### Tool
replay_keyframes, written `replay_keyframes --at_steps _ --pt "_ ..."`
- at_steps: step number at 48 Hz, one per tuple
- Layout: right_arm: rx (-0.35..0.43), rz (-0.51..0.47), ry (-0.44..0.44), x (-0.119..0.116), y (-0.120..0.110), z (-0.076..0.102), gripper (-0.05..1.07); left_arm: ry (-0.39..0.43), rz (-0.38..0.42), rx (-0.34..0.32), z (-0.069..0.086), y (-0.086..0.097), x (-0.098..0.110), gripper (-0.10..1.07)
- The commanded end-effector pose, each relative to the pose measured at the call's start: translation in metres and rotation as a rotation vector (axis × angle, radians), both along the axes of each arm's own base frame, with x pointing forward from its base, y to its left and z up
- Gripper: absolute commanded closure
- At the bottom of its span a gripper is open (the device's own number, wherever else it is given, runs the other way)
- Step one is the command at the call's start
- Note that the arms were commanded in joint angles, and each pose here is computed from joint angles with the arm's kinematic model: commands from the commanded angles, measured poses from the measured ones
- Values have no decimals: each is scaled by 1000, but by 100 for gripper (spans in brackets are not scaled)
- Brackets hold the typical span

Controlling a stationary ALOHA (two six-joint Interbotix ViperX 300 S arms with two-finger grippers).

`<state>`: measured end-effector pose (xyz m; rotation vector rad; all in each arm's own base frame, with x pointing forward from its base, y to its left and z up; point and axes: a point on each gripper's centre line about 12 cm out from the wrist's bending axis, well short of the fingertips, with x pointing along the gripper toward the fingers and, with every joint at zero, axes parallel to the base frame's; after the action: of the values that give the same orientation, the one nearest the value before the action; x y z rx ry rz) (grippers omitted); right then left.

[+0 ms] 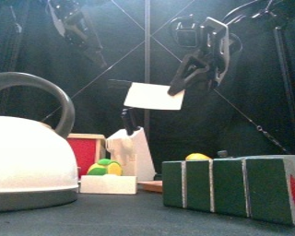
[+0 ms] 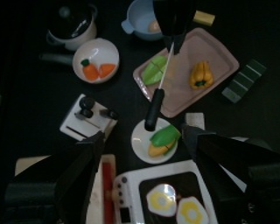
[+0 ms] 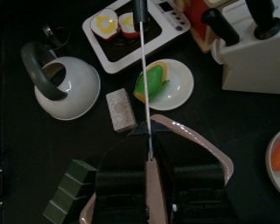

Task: Regrab cleaver

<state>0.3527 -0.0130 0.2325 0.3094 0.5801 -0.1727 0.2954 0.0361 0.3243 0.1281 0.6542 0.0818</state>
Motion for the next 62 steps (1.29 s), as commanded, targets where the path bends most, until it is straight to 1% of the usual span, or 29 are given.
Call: replay_keyframes --at_steps 1,3,6,13,19,25,30,36,42,48,54,58,62 --pt "-1 1 -55 1 0 19 73 -161 44 -48 5 14 -1 -4" --pt "-2 0 -56 2 0 20 73 -208 68 -74 -1 19 -3 -4" --pt "-3 2 -58 2 0 20 73 -244 80 -85 -8 21 -7 -4" --pt "-3 1 -65 3 -1 22 73 -270 80 -79 -26 20 -9 -4" --pt "-6 12 -72 5 2 24 73 -269 47 -59 -38 11 -8 -3" --pt "-24 22 -67 5 2 22 73 -289 30 -50 -42 5 -10 -3" --pt "-28 28 -60 5 3 19 73 -297 -25 -48 -46 -12 -8 -3" --pt "-31 37 -55 5 6 17 73 -310 -63 -47 -48 -24 -7 -3" --pt "-58 71 -52 5 12 16 73 -329 -60 -41 -56 -26 -2 -3" --pt "-101 131 -51 5 26 15 73 -348 -63 -56 -57 -33 5 -1" --pt "-134 181 -50 4 38 16 73 -336 -46 -96 -60 -35 13 0" --pt "-135 185 -49 4 40 16 73 -312 -43 -106 -65 -35 20 1" --pt "-135 182 -42 3 39 14 73 -279 -56 -110 -70 -39 27 1"
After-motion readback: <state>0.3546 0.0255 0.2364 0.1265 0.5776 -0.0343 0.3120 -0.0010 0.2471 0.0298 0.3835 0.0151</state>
